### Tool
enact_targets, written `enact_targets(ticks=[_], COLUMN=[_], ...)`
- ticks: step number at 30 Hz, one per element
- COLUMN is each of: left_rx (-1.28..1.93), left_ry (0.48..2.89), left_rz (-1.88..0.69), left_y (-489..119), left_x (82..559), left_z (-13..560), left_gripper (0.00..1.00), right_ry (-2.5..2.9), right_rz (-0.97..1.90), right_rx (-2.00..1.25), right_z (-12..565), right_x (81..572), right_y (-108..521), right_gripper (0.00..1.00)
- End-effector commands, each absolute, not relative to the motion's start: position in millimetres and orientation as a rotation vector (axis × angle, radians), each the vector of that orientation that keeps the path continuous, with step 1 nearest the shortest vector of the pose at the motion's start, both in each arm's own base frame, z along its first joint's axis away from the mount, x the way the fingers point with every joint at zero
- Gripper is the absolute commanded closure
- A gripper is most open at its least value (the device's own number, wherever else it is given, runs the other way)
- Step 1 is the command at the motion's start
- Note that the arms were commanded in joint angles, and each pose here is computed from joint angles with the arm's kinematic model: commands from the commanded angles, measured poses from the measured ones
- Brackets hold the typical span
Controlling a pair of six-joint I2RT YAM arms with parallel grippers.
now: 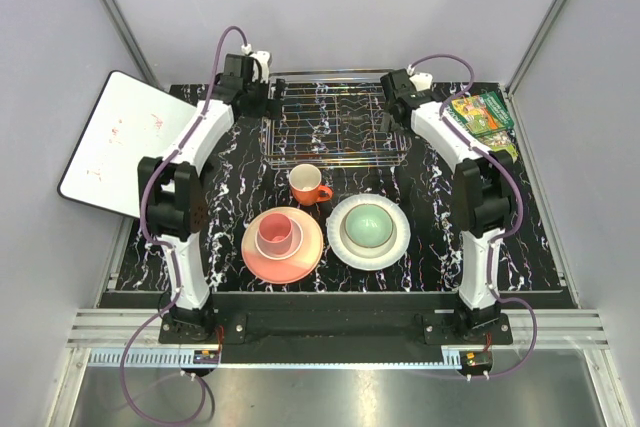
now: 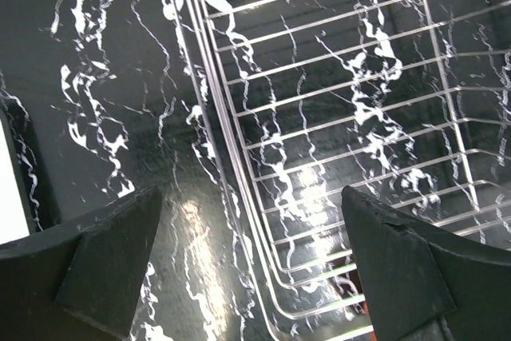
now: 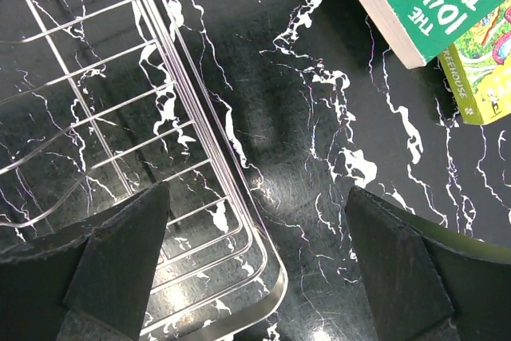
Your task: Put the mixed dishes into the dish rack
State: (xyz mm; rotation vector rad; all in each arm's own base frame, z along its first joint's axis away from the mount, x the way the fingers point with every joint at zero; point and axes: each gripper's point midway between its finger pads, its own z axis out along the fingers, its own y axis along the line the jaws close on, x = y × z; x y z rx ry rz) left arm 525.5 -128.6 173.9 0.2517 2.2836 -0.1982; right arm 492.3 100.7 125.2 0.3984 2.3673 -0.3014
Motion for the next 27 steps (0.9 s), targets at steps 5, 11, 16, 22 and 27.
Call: enact_targets(ticks=[5, 11, 16, 22, 27], left_rx=[0.284, 0.316, 0.322, 0.310, 0.314], left_ry=[2.244, 2.241, 2.257, 2.265, 2.288], left_rz=[-0.102, -0.098, -0.102, -0.110, -0.119], left_y=[-114, -114, -115, -113, -114], left_x=[518, 496, 485, 469, 452], left_z=[158, 141, 135, 131, 120], left_gripper=[0.01, 0.01, 0.02, 0.02, 0.02], right_ry=[2.353, 2.405, 2.428, 2.445, 2.448], right_rz=[-0.300, -0.282, -0.254, -0.246, -0.225], right_rx=[0.508, 0.549, 0.576, 0.579, 0.586], right_z=[118, 97, 91, 86, 87], right_x=[473, 446, 433, 424, 422], right_y=[93, 91, 92, 92, 93], right_gripper=[0.03, 0.04, 0.04, 0.04, 0.04])
